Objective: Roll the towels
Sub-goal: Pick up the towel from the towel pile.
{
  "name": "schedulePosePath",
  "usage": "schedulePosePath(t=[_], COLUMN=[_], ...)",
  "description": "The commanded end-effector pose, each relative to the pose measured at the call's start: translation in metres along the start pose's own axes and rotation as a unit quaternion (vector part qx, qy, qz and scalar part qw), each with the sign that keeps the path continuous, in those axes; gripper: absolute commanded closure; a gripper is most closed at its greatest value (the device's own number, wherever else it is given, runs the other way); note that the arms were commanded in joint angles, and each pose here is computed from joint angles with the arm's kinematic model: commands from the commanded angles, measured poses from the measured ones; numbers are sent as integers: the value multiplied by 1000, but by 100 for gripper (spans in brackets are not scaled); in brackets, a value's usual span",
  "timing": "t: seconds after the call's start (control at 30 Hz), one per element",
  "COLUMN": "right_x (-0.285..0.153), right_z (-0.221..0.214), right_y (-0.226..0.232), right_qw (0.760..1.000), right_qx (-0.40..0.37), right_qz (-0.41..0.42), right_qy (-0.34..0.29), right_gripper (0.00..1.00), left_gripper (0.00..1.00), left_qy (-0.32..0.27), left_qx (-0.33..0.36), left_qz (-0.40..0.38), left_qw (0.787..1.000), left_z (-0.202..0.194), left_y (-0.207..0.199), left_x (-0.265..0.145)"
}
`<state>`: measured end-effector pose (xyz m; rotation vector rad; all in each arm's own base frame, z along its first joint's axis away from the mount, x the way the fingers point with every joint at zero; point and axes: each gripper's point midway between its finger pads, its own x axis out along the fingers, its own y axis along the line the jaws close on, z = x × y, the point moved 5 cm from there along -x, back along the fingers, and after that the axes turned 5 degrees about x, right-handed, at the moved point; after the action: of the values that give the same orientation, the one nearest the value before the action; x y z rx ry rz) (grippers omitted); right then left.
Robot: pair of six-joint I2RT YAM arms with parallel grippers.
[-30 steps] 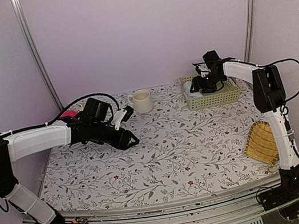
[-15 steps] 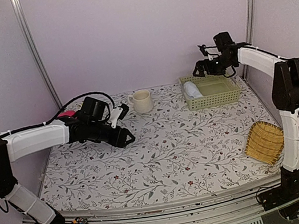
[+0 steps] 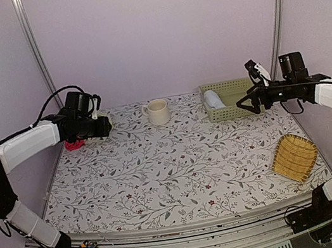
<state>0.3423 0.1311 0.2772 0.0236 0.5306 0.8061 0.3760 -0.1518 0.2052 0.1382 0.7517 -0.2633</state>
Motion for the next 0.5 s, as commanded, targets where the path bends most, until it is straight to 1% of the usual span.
schedulePosePath(t=[0.0, 0.07, 0.17, 0.33, 0.43, 0.47], right_x=[-15, -19, -23, -18, -19, -19], right_z=[-27, -39, -38, -42, -43, -42], right_y=[32, 43, 48, 44, 44, 44], right_qw=[993, 990, 988, 989, 989, 989], right_qx=[-82, -82, -99, -94, -96, -97], right_qz=[77, 108, 112, 112, 109, 110], right_qy=[-30, -32, -40, -30, -29, -29], right_gripper=[1, 1, 1, 0, 0, 0], left_gripper=[52, 53, 54, 60, 65, 65], left_qy=[-9, -18, -24, -9, 8, 25], left_qx=[-78, -94, -115, -134, -134, -133], left_qz=[90, 106, 127, 141, 157, 165], left_qw=[993, 990, 985, 981, 978, 977], left_z=[21, 31, 44, 55, 56, 48], left_y=[54, 68, 89, 117, 126, 129], left_x=[7, 12, 24, 61, 77, 90])
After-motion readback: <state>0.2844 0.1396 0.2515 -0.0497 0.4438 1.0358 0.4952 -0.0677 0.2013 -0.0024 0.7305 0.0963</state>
